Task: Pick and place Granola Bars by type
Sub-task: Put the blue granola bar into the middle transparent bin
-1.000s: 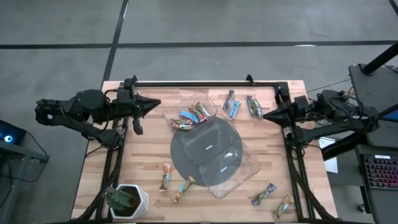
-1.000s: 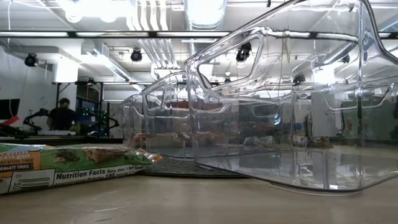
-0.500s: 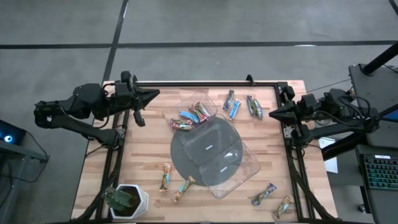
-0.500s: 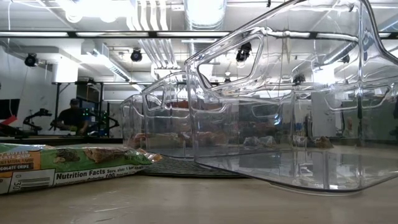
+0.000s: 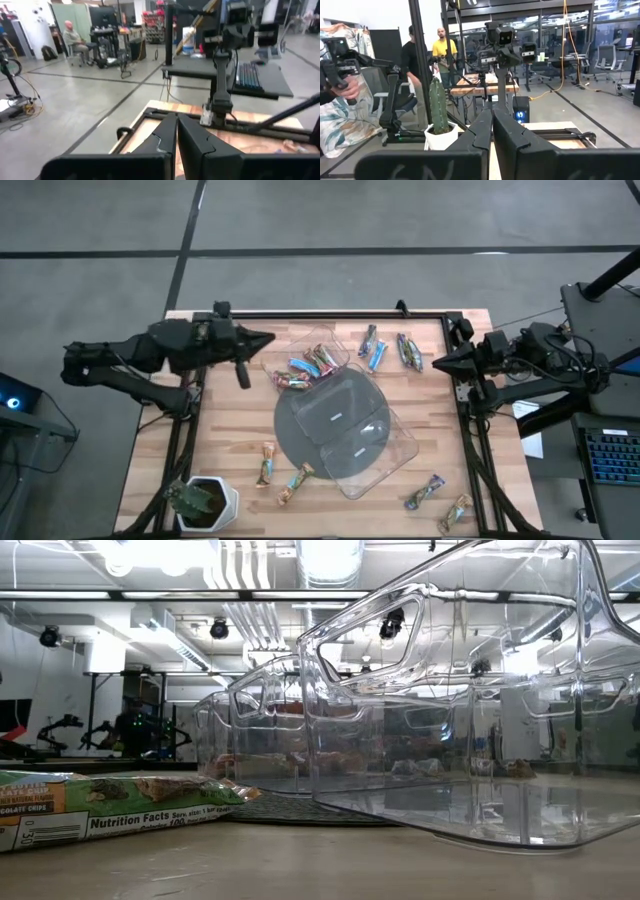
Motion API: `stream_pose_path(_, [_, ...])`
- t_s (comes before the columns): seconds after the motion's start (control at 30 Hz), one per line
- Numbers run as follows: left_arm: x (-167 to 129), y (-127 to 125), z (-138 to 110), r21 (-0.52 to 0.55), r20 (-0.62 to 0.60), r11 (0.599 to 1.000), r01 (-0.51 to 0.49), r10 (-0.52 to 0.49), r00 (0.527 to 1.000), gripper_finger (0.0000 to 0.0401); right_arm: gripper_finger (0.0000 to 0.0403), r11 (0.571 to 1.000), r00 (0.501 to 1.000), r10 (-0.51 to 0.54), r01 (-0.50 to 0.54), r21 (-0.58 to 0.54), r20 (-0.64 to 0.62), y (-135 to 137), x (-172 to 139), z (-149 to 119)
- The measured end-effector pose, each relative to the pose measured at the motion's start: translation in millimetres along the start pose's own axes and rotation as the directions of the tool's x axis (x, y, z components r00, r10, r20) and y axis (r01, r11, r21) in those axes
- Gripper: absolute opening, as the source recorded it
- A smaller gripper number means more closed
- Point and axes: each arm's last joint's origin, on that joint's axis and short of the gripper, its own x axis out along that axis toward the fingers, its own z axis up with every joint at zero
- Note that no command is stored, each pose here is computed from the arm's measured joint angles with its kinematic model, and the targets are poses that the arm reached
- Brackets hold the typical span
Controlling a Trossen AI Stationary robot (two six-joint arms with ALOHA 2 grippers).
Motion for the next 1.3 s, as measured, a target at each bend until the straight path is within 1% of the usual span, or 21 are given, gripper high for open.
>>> stream_pose_path(0.2, [26.7,-7.2,-12.4,-0.001,-0.068,1.0,-0.021,0.021,0.997,0.0,0.0009,1.0,1.0,0.0,0.0,0.0,0.0,0.0,0.1,0.0])
stream_pose_path(0.27, [34.9,-9.2,-16.8,0.002,-0.092,1.0,-0.014,0.015,0.996,0.0,0.0009,1.0,1.0,0.0,0.0,0.004,0.0,0.0,0.1,0.0])
stream_pose_path(0.37, [45.2,-9.7,-15.6,-0.013,-0.104,1.0,-0.001,0.0,0.995,0.0,0.0009,1.0,1.0,0.0,0.0,0.005,-0.001,0.0,0.1,-0.1])
stream_pose_path(0.5, [59.9,-4.5,0.6,-0.052,-0.106,0.999,0.003,-0.009,0.994,0.0,0.0009,1.0,1.0,0.0,0.0,0.005,0.0,0.0,0.1,0.0])
stream_pose_path(0.7, [90.3,11.8,33.6,0.001,-0.178,0.999,-0.032,0.032,0.983,0.0,0.0008,1.0,1.0,0.0,0.0,0.002,-0.003,0.0,0.2,-0.3])
stream_pose_path(0.77, [100.7,19.0,42.9,-0.008,-0.211,0.999,-0.046,0.043,0.977,0.0,0.0008,1.0,1.0,0.0,0.0,0.002,-0.003,0.0,0.1,-0.3])
stream_pose_path(0.83, [111.7,25.9,50.3,-0.027,-0.233,0.997,-0.069,0.061,0.971,0.0,0.0008,1.0,1.0,0.0,0.0,0.001,-0.003,0.0,0.1,-0.3])
stream_pose_path(0.93, [126.0,34.5,57.0,-0.014,-0.264,0.995,-0.095,0.088,0.961,0.0,0.0008,1.0,1.0,0.0,0.0,0.001,-0.003,-0.1,0.2,-0.3])
stream_pose_path(1.03, [138.4,41.6,60.3,-0.018,-0.299,0.998,-0.059,0.051,0.953,0.0002,0.0009,1.0,1.0,0.0,0.0,0.0,-0.003,-0.1,0.1,-0.3])
stream_pose_path(1.1, [146.9,44.1,60.5,-0.037,-0.324,0.999,-0.009,-0.004,0.946,0.0011,0.0008,1.0,1.0,0.0,0.0,0.0,-0.003,0.0,0.1,-0.2])
stream_pose_path(1.17, [154.8,44.7,61.2,-0.057,-0.337,0.997,0.05,-0.067,0.939,0.0029,0.0008,1.0,1.0,0.0,0.0,-0.001,-0.003,0.0,-0.2,-0.2])
stream_pose_path(1.2, [159.0,44.5,60.2,-0.062,-0.349,0.996,0.066,-0.084,0.933,0.0041,0.0008,1.0,1.0,0.0,0.0,-0.004,-0.003,0.0,-0.2,-0.2])
stream_pose_path(1.3, [172.8,43.4,57.2,-0.056,-0.368,0.996,0.074,-0.089,0.926,0.0082,0.0008,1.0,1.0,0.0,0.0,-0.004,-0.003,0.0,-0.4,-0.2])
